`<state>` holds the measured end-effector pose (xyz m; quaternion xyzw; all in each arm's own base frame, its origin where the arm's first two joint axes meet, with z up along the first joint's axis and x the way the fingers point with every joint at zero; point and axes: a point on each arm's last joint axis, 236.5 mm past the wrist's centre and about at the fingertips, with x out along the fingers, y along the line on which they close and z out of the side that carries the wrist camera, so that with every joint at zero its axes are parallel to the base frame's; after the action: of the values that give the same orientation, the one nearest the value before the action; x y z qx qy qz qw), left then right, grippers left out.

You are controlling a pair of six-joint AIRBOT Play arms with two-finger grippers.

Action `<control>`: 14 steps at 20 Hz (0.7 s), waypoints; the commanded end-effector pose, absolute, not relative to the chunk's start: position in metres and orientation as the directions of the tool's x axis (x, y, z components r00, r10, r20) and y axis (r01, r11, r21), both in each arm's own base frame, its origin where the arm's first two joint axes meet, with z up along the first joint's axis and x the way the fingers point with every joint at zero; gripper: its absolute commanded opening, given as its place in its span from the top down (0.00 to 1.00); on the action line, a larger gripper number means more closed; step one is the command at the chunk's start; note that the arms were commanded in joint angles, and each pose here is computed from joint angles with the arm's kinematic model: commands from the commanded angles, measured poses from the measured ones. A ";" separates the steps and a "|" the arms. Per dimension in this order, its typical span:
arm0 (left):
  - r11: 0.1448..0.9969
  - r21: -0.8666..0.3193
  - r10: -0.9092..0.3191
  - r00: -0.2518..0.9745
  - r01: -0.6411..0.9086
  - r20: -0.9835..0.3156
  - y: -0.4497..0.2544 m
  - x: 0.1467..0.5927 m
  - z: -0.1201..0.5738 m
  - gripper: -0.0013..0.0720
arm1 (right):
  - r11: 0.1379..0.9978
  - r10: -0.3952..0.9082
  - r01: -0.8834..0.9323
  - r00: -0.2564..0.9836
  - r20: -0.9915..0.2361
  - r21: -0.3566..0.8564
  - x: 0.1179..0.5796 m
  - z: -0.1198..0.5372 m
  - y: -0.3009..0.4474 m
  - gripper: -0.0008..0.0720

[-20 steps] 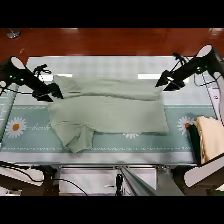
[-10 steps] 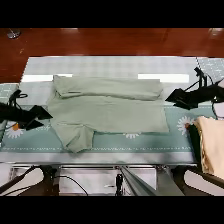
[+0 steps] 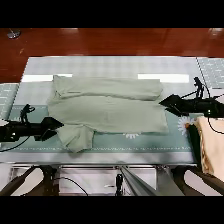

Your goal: Fold the shirts.

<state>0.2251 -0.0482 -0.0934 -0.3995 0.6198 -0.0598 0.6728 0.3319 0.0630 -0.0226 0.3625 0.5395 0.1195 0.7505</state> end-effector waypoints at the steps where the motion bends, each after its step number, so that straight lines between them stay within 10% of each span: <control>1: 0.686 -0.626 -0.608 0.180 -0.371 -0.773 -0.073 0.213 -0.104 0.02 | 0.647 0.580 0.225 0.475 -0.662 0.729 0.347 0.007 0.044 0.14; 4: 0.694 -0.652 -0.654 0.113 -0.305 -0.748 -0.088 0.199 -0.100 0.12 | 0.687 0.448 0.345 0.492 -0.746 0.640 0.330 0.008 -0.029 0.14; 6: 0.698 -0.653 -0.651 0.119 -0.293 -0.750 -0.087 0.202 -0.098 0.96 | 0.728 0.389 0.469 0.318 -0.865 0.500 0.277 -0.021 -0.058 0.14; 9: 0.704 -0.656 -0.646 0.140 -0.272 -0.750 -0.083 0.213 -0.090 0.96 | 0.744 0.429 0.536 0.075 -0.900 0.399 0.211 -0.057 -0.042 0.14; 14: 0.699 -0.667 -0.647 0.169 -0.260 -0.744 -0.082 0.225 -0.083 0.96 | 0.766 0.472 0.468 0.059 -0.880 0.442 0.218 -0.083 0.013 0.14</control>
<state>0.2198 -0.0814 -0.0870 -0.3593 0.6337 -0.1389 0.6709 0.2248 -0.0047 -0.0681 0.3616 0.6697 -0.0011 0.6487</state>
